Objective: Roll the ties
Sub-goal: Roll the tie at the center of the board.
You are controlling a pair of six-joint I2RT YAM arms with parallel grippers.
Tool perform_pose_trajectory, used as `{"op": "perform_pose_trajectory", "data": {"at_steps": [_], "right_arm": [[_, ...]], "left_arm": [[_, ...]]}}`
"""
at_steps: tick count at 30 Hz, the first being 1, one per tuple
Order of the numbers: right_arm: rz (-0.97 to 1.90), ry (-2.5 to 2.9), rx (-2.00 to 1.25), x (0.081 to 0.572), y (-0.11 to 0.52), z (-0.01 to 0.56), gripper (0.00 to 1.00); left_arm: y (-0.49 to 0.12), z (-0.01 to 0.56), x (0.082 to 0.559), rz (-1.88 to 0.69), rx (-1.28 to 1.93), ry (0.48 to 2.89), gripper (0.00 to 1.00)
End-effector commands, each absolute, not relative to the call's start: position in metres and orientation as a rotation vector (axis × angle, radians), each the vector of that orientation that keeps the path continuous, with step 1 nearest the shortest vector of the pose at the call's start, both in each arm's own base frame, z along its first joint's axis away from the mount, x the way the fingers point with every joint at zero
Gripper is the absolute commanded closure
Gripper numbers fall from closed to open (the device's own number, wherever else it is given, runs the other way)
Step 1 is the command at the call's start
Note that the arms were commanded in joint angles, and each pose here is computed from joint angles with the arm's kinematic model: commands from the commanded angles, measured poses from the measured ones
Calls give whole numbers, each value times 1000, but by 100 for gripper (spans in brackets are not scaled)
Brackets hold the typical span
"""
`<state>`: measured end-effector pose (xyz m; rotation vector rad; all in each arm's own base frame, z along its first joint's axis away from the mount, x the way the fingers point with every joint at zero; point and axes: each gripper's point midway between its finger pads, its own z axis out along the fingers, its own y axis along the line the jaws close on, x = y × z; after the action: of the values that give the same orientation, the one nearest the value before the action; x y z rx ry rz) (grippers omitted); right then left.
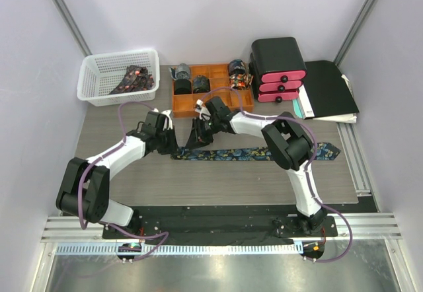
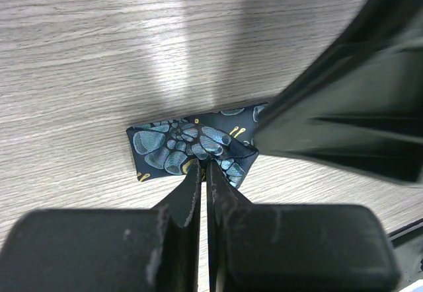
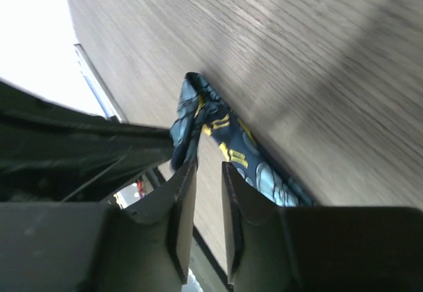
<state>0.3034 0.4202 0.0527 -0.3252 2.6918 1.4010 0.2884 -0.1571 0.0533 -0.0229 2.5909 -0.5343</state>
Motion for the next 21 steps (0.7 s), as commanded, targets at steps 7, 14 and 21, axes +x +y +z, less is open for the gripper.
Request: {"op": "perform_pose_trajectory", "data": {"at_steps": [7,14,21], "right_arm": [[1494,2626,-315,300,403,89,63],[1500,2670,-264,300,406,68,63],[1463,2702,-244,302,409,49,64]], "left_arm": [[-172,51,299,-574,-42,2585,100],[-179,43,303,-606,-104,2610,100],[-186,42,304,-658,-150,2619,100]]}}
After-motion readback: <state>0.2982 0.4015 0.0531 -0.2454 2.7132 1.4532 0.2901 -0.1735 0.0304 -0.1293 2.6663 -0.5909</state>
